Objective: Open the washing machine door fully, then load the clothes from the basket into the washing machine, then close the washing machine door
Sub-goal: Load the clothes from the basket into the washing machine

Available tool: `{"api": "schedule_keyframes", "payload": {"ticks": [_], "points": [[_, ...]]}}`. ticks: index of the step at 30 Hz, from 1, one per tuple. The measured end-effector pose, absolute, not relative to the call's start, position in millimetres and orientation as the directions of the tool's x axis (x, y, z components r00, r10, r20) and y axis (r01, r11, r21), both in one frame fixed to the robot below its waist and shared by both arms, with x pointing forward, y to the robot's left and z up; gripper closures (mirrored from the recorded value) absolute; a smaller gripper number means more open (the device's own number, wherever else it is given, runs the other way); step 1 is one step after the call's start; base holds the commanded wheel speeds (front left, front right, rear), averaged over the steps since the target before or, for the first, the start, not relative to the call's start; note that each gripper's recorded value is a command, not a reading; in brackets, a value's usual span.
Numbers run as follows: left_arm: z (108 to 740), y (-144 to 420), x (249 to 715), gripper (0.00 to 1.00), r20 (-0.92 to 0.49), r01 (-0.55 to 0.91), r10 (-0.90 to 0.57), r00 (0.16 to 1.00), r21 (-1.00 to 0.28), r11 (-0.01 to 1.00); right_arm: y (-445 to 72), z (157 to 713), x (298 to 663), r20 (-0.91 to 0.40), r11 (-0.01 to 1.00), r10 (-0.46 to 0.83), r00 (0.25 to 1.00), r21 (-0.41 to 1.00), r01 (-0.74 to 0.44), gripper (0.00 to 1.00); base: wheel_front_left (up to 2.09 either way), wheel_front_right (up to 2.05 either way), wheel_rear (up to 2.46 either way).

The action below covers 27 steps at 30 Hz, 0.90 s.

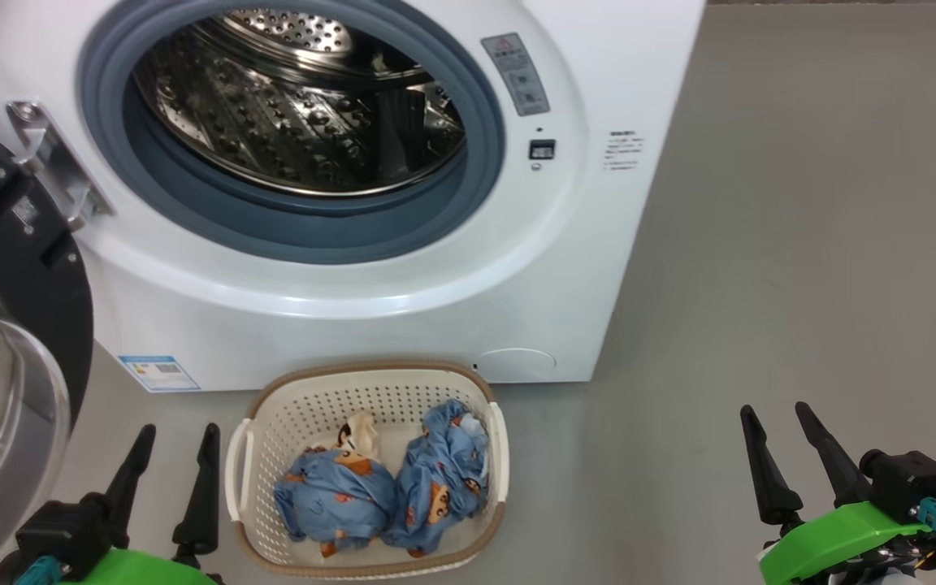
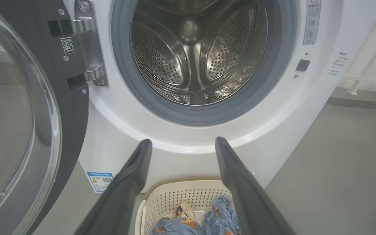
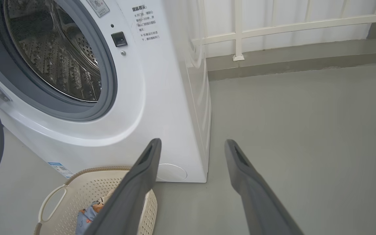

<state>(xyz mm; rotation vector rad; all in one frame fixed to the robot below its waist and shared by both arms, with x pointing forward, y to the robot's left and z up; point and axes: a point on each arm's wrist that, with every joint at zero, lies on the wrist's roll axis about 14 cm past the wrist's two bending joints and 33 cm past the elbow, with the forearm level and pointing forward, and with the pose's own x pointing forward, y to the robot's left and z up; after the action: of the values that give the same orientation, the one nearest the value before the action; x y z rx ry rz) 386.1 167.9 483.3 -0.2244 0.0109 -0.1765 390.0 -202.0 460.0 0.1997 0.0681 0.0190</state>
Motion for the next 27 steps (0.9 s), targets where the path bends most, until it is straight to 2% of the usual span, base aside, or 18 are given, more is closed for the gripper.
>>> {"api": "schedule_keyframes", "payload": {"ticks": [5, 14, 27], "points": [[486, 164, 387, 0.00, 0.017, 0.186, -0.187, 0.982, -0.225, 0.956, -201, 459, 390, -0.068, 0.979, 0.026, 0.997, 0.201, -0.012, 0.00, 0.14, -0.72, 0.58], [480, 160, 387, 0.00, 0.003, 0.179, -0.184, 0.983, -0.242, 0.954, -200, 455, 391, -0.079, 0.979, 0.028, 0.997, 0.203, -0.011, 0.00, 0.00, -0.01, 0.01], [437, 153, 396, 0.00, -0.118, 0.131, -0.170, 0.978, -0.284, 0.950, -203, 444, 402, -0.105, 0.979, 0.018, 0.994, 0.203, 0.003, 0.00, 0.00, 0.00, 0.00]]}}
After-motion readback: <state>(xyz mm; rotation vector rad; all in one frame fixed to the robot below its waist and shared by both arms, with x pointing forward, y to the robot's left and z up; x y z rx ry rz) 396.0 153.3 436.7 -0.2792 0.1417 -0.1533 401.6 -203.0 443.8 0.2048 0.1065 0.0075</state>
